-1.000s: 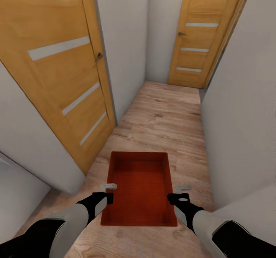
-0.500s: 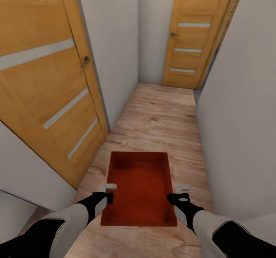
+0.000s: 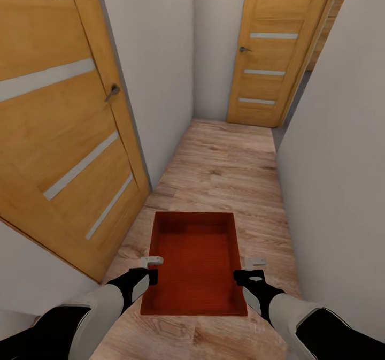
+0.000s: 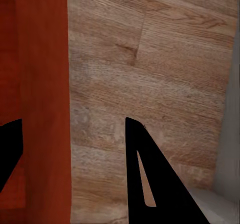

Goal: Move the two storage containers from the living room to the garage. In the garage, place one container on the floor and stack the other container on top of it (either order is fine).

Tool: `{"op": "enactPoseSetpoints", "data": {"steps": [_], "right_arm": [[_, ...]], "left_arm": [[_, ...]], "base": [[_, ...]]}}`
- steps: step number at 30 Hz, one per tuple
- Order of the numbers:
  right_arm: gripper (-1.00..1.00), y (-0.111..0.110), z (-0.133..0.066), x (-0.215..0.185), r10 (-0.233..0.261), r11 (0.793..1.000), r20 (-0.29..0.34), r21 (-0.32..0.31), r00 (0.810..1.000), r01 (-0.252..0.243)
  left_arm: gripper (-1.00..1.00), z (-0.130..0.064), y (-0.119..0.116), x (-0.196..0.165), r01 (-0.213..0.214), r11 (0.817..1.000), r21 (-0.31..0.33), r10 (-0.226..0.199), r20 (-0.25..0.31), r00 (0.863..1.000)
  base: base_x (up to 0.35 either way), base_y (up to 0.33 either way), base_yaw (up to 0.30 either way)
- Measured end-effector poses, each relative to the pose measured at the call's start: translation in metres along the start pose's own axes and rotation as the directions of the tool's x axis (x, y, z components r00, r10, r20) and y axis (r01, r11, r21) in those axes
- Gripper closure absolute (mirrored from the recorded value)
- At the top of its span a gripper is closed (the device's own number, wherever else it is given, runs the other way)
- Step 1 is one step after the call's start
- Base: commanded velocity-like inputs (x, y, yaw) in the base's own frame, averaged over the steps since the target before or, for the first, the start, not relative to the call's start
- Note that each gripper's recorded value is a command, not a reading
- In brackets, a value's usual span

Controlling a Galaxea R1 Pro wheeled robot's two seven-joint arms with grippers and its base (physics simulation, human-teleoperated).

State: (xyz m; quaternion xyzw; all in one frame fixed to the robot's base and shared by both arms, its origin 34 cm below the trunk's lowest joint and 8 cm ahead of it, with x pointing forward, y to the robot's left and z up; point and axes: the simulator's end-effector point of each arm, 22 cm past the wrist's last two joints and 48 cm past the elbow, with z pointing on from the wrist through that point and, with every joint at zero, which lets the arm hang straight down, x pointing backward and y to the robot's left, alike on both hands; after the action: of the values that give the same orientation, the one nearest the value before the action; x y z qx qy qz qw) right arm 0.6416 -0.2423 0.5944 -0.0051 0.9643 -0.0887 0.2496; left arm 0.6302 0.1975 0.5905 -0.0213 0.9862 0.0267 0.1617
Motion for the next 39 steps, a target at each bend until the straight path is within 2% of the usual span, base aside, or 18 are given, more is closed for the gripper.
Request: {"op": "enactPoseSetpoints", "data": {"steps": [16,39], "right_arm": [[1.0,0.002,-0.0006,-0.0002,0.001,1.0,0.0,0.001,1.0,-0.001],[1.0,0.0008,-0.0003,-0.0003,0.0,1.0,0.001,0.002,1.0,0.0]], "left_arm": [[1.0,0.0,-0.0003,0.0001,0.001,1.0,0.001,-0.001,0.0,1.0],[1.0,0.0,-0.0001,0.0004,0.001,1.0,0.0,-0.001,-0.002,1.0]], "base": [[0.322,0.0,-0.19],[0.322,0.0,-0.006]]}}
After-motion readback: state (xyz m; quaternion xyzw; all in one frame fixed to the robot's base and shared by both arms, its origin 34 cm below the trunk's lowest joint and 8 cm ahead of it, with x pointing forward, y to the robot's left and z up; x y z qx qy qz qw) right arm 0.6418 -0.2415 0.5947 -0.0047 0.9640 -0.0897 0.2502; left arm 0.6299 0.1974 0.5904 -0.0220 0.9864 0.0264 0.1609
